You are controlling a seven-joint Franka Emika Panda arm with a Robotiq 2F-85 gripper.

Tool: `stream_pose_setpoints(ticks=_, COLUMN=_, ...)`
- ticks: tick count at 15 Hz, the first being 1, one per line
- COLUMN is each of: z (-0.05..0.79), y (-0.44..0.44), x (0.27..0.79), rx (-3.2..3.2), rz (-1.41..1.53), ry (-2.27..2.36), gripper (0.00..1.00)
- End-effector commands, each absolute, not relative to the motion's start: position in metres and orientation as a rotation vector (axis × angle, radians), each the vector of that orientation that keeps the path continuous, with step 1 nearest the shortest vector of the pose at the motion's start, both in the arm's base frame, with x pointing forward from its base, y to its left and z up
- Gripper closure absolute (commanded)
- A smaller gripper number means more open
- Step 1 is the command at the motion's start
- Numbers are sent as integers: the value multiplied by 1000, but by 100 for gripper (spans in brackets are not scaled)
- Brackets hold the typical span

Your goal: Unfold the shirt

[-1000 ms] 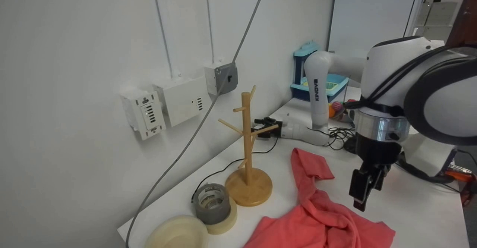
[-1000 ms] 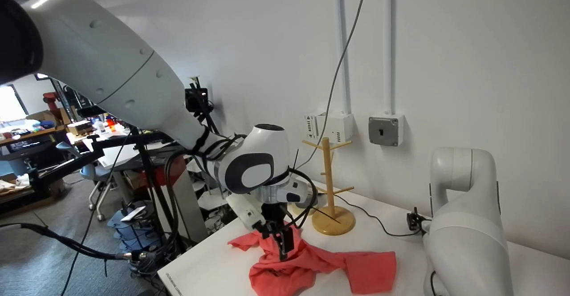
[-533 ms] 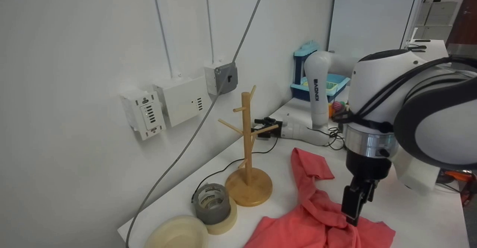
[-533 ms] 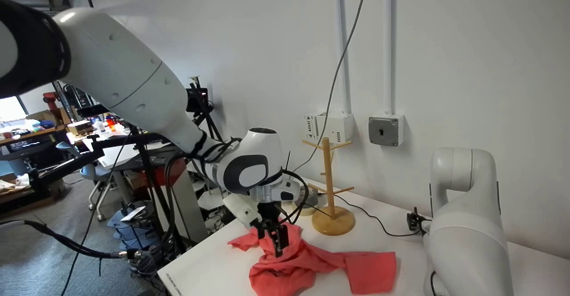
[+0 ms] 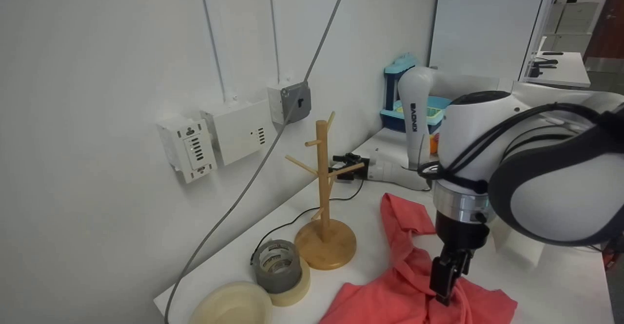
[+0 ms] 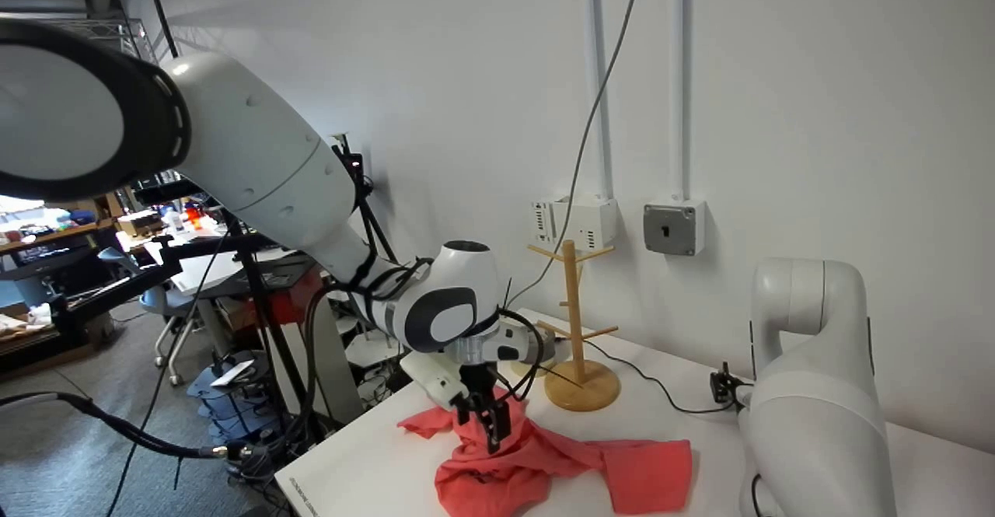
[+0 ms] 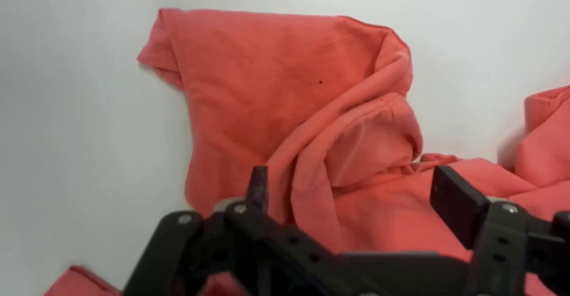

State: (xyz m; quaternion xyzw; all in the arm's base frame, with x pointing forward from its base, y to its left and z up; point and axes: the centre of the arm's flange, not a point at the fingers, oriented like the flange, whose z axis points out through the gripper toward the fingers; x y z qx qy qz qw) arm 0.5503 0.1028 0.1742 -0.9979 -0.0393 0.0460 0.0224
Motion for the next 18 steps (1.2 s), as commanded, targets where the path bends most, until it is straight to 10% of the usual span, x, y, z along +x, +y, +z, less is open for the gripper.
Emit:
stream_pose_setpoints(ticks=1, z=158, y=102, x=570, rx=-3070, rz=136, ry=-142, gripper=8)
stream_pose_setpoints(ticks=10, z=136, y=104, x=582, rx=-3062, rz=188, ry=-111, gripper=37)
stream_pose_setpoints(ticks=18, z=147, y=97, x=575, rx=-3073, rz=171, ry=-102, gripper=100)
